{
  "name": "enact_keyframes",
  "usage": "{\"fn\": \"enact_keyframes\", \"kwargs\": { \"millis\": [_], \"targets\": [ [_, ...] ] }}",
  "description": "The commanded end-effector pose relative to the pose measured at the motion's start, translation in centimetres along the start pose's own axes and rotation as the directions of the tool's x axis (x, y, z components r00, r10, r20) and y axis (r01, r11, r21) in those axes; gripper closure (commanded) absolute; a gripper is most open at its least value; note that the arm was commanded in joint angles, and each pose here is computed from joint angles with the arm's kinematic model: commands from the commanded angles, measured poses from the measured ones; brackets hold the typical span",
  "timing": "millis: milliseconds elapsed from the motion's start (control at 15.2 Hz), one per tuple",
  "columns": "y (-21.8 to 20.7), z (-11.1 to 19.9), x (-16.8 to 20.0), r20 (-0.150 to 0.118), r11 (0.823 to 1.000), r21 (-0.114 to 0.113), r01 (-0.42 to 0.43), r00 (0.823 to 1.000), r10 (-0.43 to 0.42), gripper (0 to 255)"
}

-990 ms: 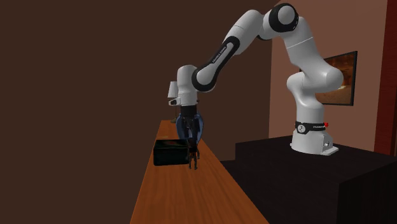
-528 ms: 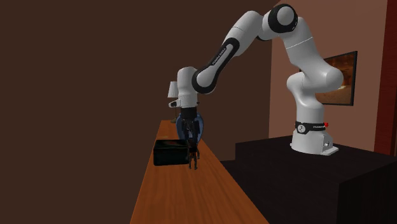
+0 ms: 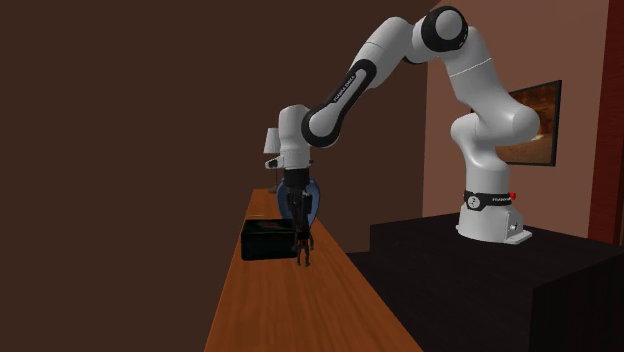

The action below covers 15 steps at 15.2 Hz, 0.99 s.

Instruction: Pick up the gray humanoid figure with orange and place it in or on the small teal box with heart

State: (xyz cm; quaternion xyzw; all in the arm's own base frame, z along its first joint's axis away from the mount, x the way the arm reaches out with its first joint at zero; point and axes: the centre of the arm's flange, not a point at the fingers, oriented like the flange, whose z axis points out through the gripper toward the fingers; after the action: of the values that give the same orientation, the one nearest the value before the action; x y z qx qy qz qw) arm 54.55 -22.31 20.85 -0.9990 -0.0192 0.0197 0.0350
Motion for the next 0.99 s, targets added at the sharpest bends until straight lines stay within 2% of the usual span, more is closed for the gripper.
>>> {"fn": "enact_keyframes", "kwargs": {
  "millis": [0, 132, 924],
  "targets": [
    [0.0, 0.0, 0.0, 0.0, 1.0, 0.0, 0.0, 1.0, 0.0, 255],
    [0.0, 0.0, 0.0, 0.0, 1.0, 0.0, 0.0, 1.0, 0.0, 255],
    [-0.5, -6.3, -0.2, 0.0, 1.0, 0.0, 0.0, 1.0, 0.0, 255]
  ]
}}
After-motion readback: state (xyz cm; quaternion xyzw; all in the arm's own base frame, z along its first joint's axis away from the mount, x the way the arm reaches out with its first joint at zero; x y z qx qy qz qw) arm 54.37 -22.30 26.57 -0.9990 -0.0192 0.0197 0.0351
